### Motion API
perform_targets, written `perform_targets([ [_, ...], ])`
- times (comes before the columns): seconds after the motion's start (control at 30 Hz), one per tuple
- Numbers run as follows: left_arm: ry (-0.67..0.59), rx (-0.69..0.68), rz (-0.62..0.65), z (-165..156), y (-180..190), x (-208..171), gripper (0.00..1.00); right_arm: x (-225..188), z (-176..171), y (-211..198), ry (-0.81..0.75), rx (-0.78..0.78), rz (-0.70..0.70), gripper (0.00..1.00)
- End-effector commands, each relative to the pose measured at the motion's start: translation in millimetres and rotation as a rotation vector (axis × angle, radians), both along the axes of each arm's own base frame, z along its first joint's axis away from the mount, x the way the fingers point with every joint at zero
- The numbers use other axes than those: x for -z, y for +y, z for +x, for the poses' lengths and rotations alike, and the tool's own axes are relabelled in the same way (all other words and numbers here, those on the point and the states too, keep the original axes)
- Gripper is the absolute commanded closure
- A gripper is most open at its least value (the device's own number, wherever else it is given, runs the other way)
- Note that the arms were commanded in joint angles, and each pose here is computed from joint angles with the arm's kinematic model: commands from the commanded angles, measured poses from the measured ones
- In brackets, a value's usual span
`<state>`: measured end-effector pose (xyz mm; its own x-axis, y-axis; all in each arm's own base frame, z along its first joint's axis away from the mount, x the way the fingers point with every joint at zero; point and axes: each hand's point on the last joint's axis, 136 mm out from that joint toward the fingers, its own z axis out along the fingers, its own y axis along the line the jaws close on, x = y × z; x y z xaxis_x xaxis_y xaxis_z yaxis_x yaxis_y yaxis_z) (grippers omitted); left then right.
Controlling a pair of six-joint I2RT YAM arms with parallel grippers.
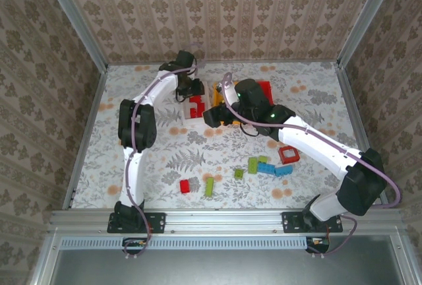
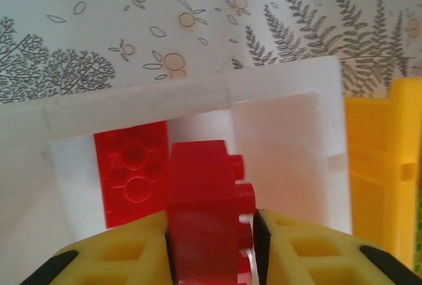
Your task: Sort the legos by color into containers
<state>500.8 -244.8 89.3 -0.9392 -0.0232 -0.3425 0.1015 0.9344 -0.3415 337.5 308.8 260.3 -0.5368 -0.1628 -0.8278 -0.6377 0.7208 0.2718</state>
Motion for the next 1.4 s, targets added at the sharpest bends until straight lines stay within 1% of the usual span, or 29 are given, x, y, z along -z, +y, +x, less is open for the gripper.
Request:
perform_targets([
  [0.0,-0.021,-0.005,-0.05,2,-6,-22,0.53,4,2,-8,0.008,0.036,-0.008,0.18],
  [0.03,-0.027,-0.006,-0.05,0,-5,-26,0.48,7,2,-10,0.013,0.04,-0.01,0.17],
  [0.1,-0.041,-0.014,-0.046,-4,0,-36,0.45,10,1,-14,0.017,0.048,-0.019,0.17],
  [0.3,-0.1,-0.033,-0.063,-27,9,-75,0.45,29,-8,-34,0.042,0.09,-0.08,0.17],
  [0.33,-0.114,-0.037,-0.069,-33,10,-83,0.45,40,-12,-37,0.069,0.093,-0.099,0.18],
  [0.37,-0.124,-0.033,-0.069,-41,11,-88,0.45,39,-20,-42,0.075,0.093,-0.099,0.18],
  [0.43,-0.139,-0.024,-0.065,-60,12,-97,0.43,56,-37,-44,0.119,0.074,-0.14,0.19],
  [0.53,-0.169,-0.019,-0.042,-96,23,-107,0.41,83,-77,-31,0.137,-0.049,-0.244,0.19],
  [0.57,-0.181,0.01,-0.032,-116,17,-109,0.41,91,-92,-24,0.148,-0.099,-0.269,0.19],
  [0.6,-0.182,0.015,-0.004,-133,22,-105,0.4,100,-105,-18,0.172,-0.135,-0.285,0.19],
  [0.63,-0.198,0.017,0.012,-148,27,-109,0.4,107,-114,-13,0.203,-0.15,-0.294,0.18],
  [0.73,-0.212,0.028,0.048,-197,44,-102,0.39,128,-135,3,0.321,-0.149,-0.288,0.19],
  [0.83,-0.229,0.039,0.047,-241,60,-94,0.39,148,-147,13,0.434,-0.094,-0.29,0.19],
  [0.9,-0.228,0.037,0.048,-267,72,-90,0.38,162,-150,14,0.519,-0.019,-0.306,0.19],
  [1.0,-0.22,0.029,0.046,-293,90,-90,0.38,177,-154,15,0.631,0.074,-0.313,0.2],
  [1.1,-0.226,0.041,0.047,-309,103,-94,0.38,187,-156,21,0.722,0.155,-0.294,0.21],
  [1.27,-0.236,0.085,0.035,-329,113,-102,0.37,196,-158,37,0.794,0.247,-0.277,0.21],
  [1.3,-0.241,0.088,0.028,-333,115,-103,0.37,198,-157,41,0.808,0.267,-0.28,0.22],
  [1.37,-0.251,0.089,0.012,-339,118,-106,0.37,210,-164,36,0.869,0.322,-0.338,0.23],
])
